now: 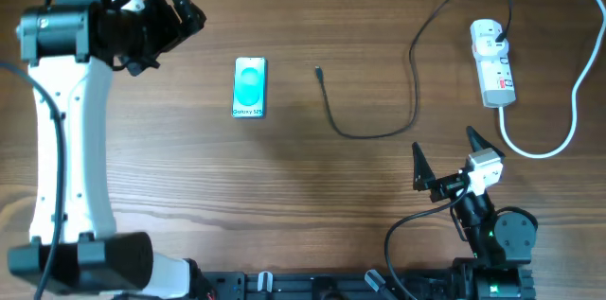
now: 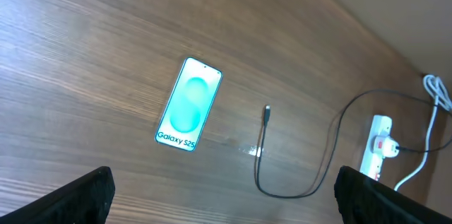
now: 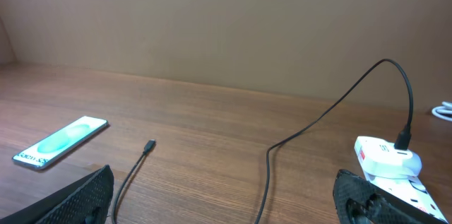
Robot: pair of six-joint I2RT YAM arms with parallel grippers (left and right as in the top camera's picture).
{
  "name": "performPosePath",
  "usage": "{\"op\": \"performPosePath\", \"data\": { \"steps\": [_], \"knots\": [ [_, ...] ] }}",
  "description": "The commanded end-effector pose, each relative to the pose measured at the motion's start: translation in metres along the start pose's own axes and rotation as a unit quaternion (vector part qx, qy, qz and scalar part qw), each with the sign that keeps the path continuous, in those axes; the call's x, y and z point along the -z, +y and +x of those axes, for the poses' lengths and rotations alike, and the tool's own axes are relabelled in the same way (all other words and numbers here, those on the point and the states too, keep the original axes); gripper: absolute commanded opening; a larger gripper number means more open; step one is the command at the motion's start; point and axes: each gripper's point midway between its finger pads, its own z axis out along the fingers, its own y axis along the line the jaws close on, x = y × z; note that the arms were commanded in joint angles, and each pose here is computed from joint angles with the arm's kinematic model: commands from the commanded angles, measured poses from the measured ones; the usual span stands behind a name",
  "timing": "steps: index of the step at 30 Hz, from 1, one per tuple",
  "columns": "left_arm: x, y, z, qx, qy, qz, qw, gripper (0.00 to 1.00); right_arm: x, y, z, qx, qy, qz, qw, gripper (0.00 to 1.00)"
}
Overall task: Plug charger to phone and switch on socket
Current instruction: 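Move the left gripper over the Galaxy S25 phone and lower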
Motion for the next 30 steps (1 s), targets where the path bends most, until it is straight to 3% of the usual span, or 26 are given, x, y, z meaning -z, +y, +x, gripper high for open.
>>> {"op": "performPosePath", "data": {
  "steps": [1, 2, 3, 5, 6, 8, 12, 13, 16, 22, 30],
  "knots": [
    [-0.01, -0.012, -0.012, 0.002, -0.009, 0.021, 1.0, 0.8, 0.0, -0.001, -0.001, 0.001, -0.002, 0.003, 1.0, 1.0],
    [-0.013, -0.015, -0.013, -0.002, -0.01, 0.024, 1.0, 0.52, 0.0, -0.001, -0.001, 0.0, -0.002, 0.003, 1.0, 1.0],
    [-0.018, -0.014, -0.012, -0.006, -0.009, 0.011, 1.0, 0.38, 0.0, -0.001, -0.001, 0.001, -0.002, 0.003, 1.0, 1.0],
    [-0.029, -0.005, -0.006, -0.017, -0.008, -0.042, 0.999, 0.32, 0.0, -0.001, -0.001, 0.0, -0.002, 0.003, 1.0, 1.0],
    [-0.034, -0.001, -0.003, -0.024, -0.007, -0.066, 0.997, 0.42, 0.0, -0.001, -0.001, 0.0, -0.002, 0.003, 1.0, 1.0],
    [-0.051, 0.004, 0.005, -0.046, -0.001, -0.119, 0.992, 0.74, 0.0, -0.001, -0.001, 0.0, -0.002, 0.003, 1.0, 1.0],
    [-0.091, -0.003, 0.03, -0.109, 0.056, -0.139, 0.983, 0.87, 0.0, -0.001, -0.001, 0.0, -0.002, 0.003, 1.0, 1.0],
    [-0.101, -0.003, 0.035, -0.123, 0.07, -0.143, 0.98, 1.0, 0.0, -0.001, -0.001, 0.001, -0.002, 0.003, 1.0, 1.0],
    [-0.146, 0.01, 0.055, -0.155, 0.13, -0.166, 0.965, 1.0, 0.0, -0.001, -0.001, 0.001, -0.002, 0.003, 1.0, 1.0],
    [-0.191, 0.032, 0.076, -0.215, 0.201, -0.181, 0.938, 1.0, 0.0, -0.001, -0.001, 0.0, -0.002, 0.003, 1.0, 1.0],
    [-0.227, 0.046, 0.101, -0.241, 0.229, -0.184, 0.925, 1.0, 0.0, -0.001, -0.001, 0.0, -0.002, 0.003, 1.0, 1.0]
  ]
}}
